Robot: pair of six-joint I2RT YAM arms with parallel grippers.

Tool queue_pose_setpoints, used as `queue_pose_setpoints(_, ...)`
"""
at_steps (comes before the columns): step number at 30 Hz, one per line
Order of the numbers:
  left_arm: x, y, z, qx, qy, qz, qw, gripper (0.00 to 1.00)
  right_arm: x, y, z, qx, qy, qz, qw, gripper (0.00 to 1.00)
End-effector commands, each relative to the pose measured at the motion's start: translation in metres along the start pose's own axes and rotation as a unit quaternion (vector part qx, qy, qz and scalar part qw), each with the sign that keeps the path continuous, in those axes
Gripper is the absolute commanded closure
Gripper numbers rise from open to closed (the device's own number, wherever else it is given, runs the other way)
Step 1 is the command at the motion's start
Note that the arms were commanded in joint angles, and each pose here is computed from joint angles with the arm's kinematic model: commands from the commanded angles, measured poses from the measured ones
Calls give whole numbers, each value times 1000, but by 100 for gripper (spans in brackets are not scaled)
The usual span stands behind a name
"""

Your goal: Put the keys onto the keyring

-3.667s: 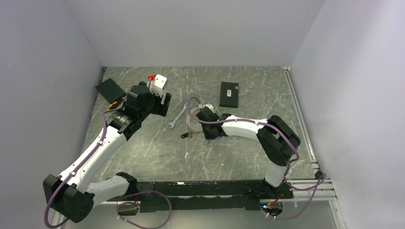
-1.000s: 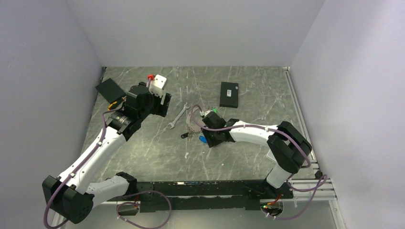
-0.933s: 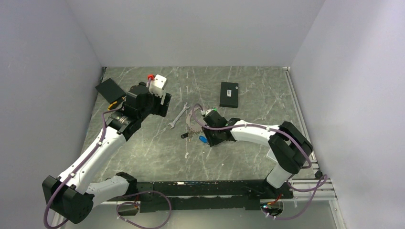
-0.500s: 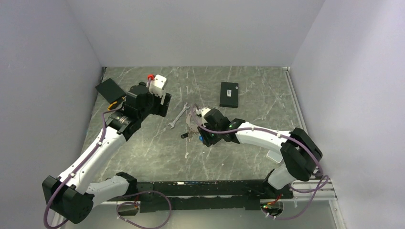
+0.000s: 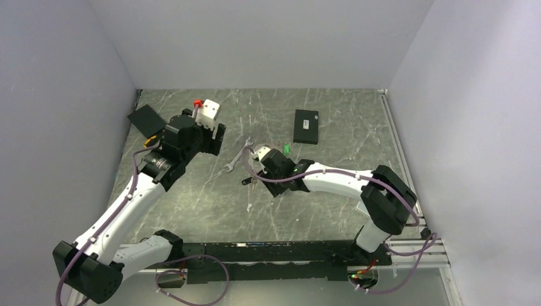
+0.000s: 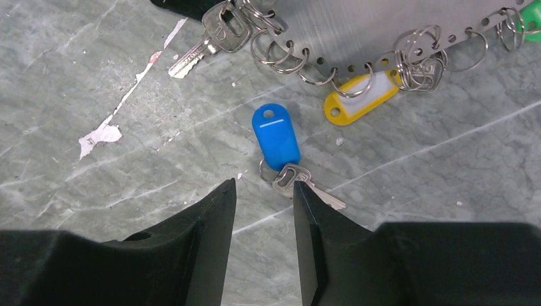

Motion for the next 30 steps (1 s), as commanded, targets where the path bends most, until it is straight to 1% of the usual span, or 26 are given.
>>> queue_pose_setpoints(1,9,-12,-16,-50,7,-26,998,19,4,4,-9,-4,-28,31,999,58)
queue_pose_setpoints(7,12,-17,-18,-53,1,-35,998,18,5,13,-3,13,-34,45,998,58)
queue_pose_setpoints(14,21,-26,-19,-60,-10,-76,995,13,2,24,3,26,-38,60,997,58)
queue_pose_setpoints(20,21,-26,-20,-60,-9,-73,995,13,2,27,6,34,-43,66,996,62)
queue_pose_setpoints(25,20,-25,-19,-57,-8,-69,996,13,1,32,10,40,-45,69,996,68)
queue_pose_setpoints(30,18,-23,-18,-54,-7,-65,996,13,0,37,14,46,-48,75,995,80)
Point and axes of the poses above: each gripper's point midway between its finger pads, its own y axis out along the fingers, its own x axis along the line the jaws close on, z = x × y, the point moved 7 cm from there along -y, back along the fingers, and after that the axes turned 7 degrees about y, right-handed, at the moved point
